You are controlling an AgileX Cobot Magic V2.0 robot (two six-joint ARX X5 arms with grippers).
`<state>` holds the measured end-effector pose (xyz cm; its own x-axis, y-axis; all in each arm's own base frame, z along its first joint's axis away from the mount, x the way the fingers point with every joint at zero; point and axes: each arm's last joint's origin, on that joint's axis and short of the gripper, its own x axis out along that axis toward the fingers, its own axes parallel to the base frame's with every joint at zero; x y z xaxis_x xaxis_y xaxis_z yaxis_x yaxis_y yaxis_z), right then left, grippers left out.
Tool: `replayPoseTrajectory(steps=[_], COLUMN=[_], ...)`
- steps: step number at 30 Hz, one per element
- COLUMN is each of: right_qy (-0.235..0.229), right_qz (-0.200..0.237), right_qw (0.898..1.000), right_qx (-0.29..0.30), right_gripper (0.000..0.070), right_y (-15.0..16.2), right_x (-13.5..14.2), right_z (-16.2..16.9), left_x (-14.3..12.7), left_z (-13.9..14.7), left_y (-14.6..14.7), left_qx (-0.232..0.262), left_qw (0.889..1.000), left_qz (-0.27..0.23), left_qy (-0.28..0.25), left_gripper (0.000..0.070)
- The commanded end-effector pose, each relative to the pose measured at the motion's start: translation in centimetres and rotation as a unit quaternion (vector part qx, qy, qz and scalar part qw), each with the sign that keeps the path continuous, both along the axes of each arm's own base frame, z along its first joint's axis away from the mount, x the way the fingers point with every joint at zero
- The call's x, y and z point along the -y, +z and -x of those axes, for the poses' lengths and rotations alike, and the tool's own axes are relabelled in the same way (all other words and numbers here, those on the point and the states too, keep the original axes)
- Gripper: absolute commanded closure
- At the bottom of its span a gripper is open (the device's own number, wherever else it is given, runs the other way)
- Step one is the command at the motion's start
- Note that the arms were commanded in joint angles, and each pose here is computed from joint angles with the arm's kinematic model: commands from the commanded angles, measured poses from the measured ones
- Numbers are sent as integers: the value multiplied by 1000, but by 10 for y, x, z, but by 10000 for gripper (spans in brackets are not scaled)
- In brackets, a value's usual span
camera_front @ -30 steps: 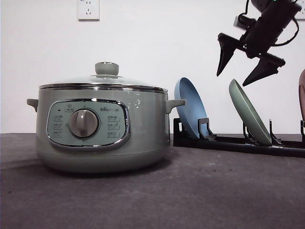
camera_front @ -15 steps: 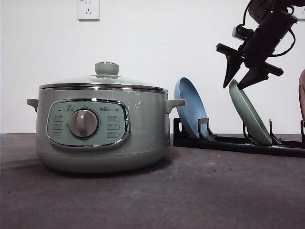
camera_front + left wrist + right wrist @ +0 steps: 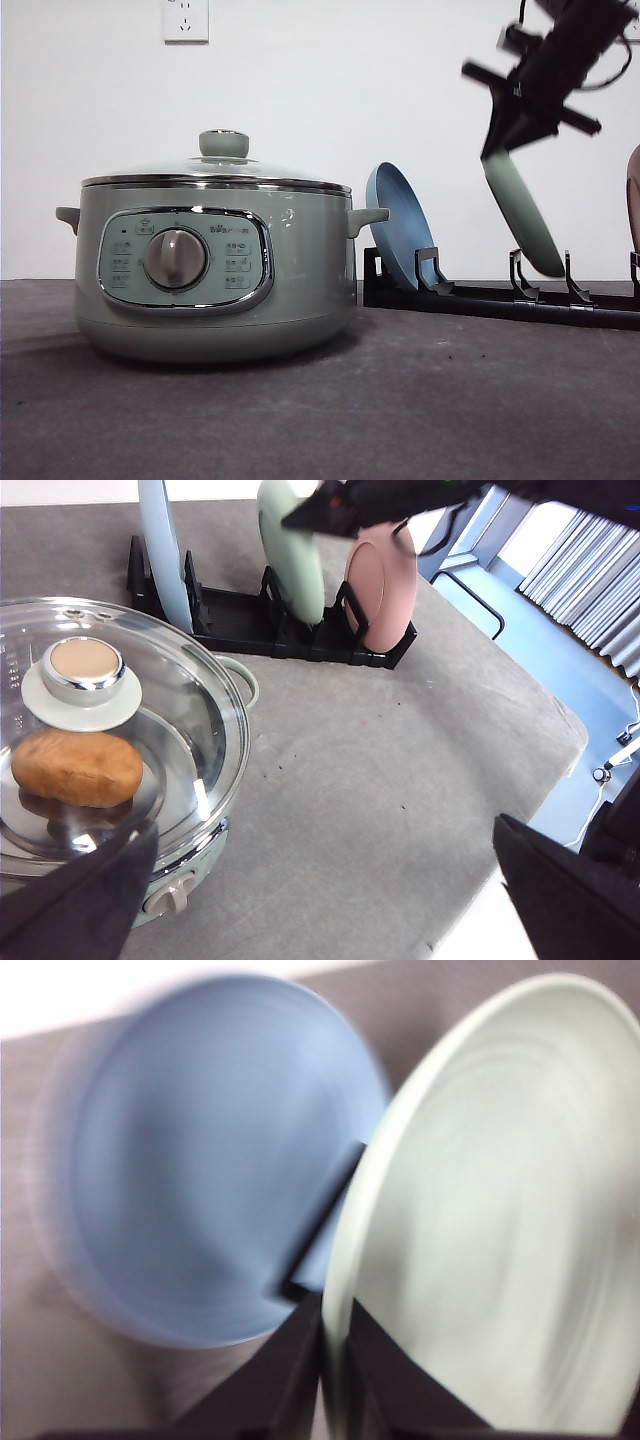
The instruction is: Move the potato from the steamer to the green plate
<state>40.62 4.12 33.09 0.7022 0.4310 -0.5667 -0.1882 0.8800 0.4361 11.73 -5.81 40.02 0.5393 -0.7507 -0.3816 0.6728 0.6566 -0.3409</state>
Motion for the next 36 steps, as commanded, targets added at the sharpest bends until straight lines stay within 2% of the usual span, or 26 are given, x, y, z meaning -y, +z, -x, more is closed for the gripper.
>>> replayPoseTrajectory(steps=[1, 6, 10, 14, 17, 21, 23, 29, 36], right_qy=[16, 46, 75, 127, 160, 205, 221, 228, 246], right_qz=[-17, -27, 2, 52, 70, 82, 105, 176, 226], right_qw=[999, 996, 992, 982, 975, 966, 961, 949, 937], right_qx=[42, 78, 106, 132, 136, 135, 130, 125, 102], right_gripper=[699, 699, 699, 699, 699, 699, 699, 699, 699], right_y=[28, 67, 96, 116, 126, 134, 135, 138, 119], right_x=[-3, -6, -8, -14, -19, -26, -32, -44, -57], right_z=[11, 48, 88, 132, 163, 200, 219, 265, 293], left_x=[0, 0, 0, 0, 0, 0, 0, 0, 0], left_z=[1, 1, 1, 2, 2, 2, 2, 1, 1], left_y=[7, 7, 7, 7, 6, 6, 6, 6, 6], left_qx=[21, 22, 23, 21, 19, 19, 18, 17, 17], left_qw=[1000, 1000, 1000, 1000, 1000, 1000, 1000, 1000, 1000], left_qz=[1, 0, -1, -2, -4, -5, -5, -5, -5], left_qy=[-8, -9, -9, -9, -10, -10, -10, -10, -10], left_gripper=[0, 0, 0, 0, 0, 0, 0, 0, 0])
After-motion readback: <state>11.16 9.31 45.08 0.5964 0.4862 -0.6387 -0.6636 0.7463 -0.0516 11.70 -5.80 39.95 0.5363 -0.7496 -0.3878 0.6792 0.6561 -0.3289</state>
